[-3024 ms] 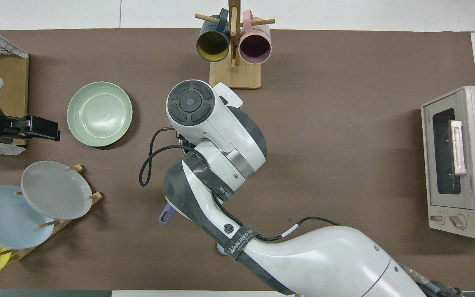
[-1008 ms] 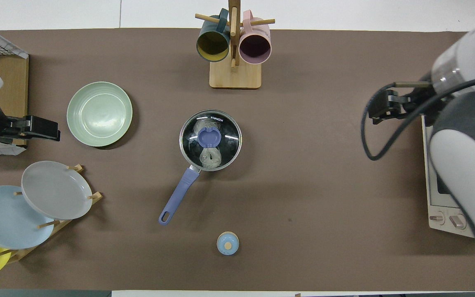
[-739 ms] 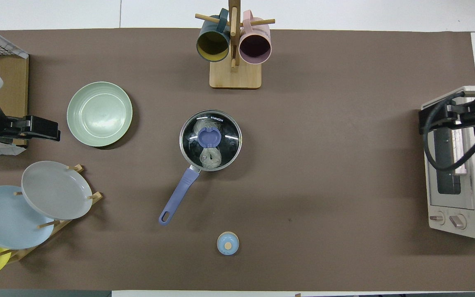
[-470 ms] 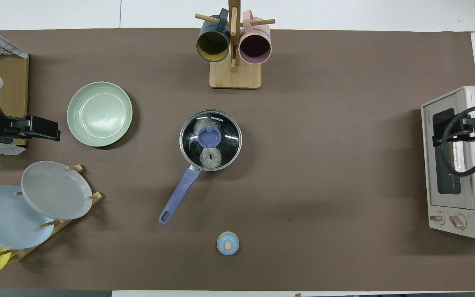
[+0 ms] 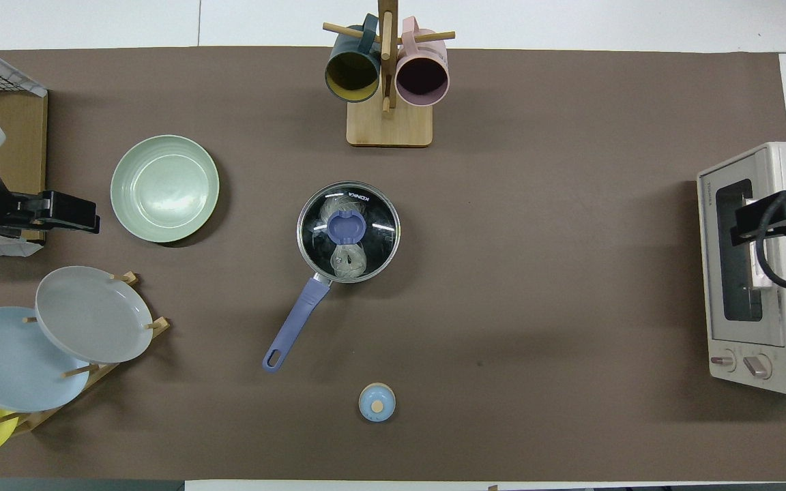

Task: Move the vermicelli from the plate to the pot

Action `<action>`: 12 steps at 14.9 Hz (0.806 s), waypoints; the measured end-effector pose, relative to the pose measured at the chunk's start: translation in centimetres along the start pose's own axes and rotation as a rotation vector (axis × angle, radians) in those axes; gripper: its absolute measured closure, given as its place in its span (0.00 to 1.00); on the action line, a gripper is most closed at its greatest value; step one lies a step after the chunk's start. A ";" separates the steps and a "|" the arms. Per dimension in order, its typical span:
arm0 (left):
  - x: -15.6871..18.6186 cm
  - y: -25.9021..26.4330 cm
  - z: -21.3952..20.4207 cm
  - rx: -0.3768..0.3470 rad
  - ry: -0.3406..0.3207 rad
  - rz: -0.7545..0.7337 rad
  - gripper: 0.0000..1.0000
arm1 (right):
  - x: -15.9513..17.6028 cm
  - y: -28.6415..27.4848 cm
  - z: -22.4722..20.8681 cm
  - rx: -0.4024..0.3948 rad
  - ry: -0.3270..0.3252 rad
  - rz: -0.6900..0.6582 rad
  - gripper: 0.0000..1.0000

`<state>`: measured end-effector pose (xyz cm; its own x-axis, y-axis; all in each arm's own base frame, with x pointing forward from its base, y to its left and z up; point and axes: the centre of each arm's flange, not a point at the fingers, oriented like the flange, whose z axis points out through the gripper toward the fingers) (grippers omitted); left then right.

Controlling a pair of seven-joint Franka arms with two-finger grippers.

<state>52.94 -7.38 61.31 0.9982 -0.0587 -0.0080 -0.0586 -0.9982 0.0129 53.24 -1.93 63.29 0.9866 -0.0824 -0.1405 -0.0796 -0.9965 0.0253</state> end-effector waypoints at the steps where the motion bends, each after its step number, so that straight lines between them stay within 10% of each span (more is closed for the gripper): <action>1: 0.0 0.0 0.0 0.000 0.000 0.000 0.00 | 0.1 0.3 0.2 0.001 -0.002 0.004 0.00; 12: 0.0 0.0 0.0 0.000 0.000 0.000 0.00 | 0.5 -0.8 0.6 0.005 0.019 -0.036 0.00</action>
<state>52.94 -7.39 61.31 0.9982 -0.0587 -0.0080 -0.0586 -0.9982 0.0129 53.70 -1.23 62.59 0.9914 -0.0462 -0.1221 -0.0445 -0.9989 0.0161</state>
